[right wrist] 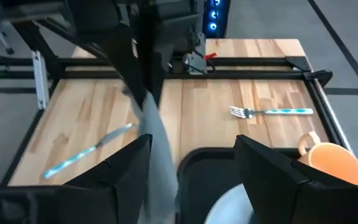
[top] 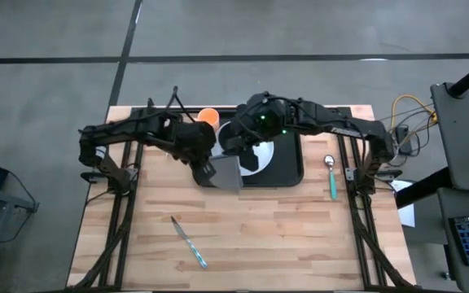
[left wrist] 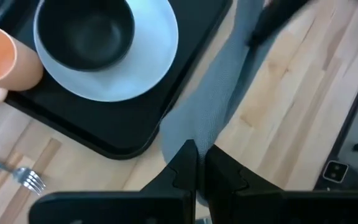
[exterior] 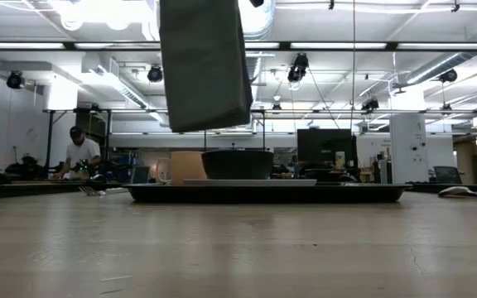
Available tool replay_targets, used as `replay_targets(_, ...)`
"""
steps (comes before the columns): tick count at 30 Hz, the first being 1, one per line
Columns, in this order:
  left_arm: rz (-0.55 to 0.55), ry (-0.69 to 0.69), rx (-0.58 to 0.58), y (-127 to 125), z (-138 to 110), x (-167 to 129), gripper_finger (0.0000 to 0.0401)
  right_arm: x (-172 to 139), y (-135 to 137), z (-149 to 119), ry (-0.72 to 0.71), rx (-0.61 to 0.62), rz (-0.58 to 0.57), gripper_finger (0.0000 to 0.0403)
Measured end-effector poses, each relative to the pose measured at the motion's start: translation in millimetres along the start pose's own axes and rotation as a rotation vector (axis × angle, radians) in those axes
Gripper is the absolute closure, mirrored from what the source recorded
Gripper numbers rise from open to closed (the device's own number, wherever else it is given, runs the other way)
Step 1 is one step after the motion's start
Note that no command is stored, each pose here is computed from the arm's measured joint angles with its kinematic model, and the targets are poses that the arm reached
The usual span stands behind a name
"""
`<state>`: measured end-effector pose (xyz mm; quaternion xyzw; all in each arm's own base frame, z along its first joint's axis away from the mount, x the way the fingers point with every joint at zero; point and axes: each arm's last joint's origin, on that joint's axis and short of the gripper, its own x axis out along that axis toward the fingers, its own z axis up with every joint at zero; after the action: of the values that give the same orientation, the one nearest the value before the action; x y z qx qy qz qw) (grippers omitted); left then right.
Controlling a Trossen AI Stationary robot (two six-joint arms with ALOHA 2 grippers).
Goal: Set up tray
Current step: Put the gray napkin to the right of the white plate on the black tray
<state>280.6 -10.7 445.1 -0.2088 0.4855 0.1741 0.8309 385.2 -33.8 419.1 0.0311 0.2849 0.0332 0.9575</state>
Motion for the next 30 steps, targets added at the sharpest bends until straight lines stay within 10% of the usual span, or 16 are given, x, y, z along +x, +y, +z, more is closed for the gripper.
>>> replay_targets(20, -0.018, -0.051, -0.011, 3.3, 6.8, -8.0, 0.0401, 28.9, 16.4, -3.4, 0.029, -0.007, 0.035, 0.0193)
replay_targets(30, -0.049, -0.061, -0.004, 1.4, 5.2, -17.1, 0.0401, 30.4, 17.2, -6.1, 0.042, -0.015, 0.036, 0.0329)
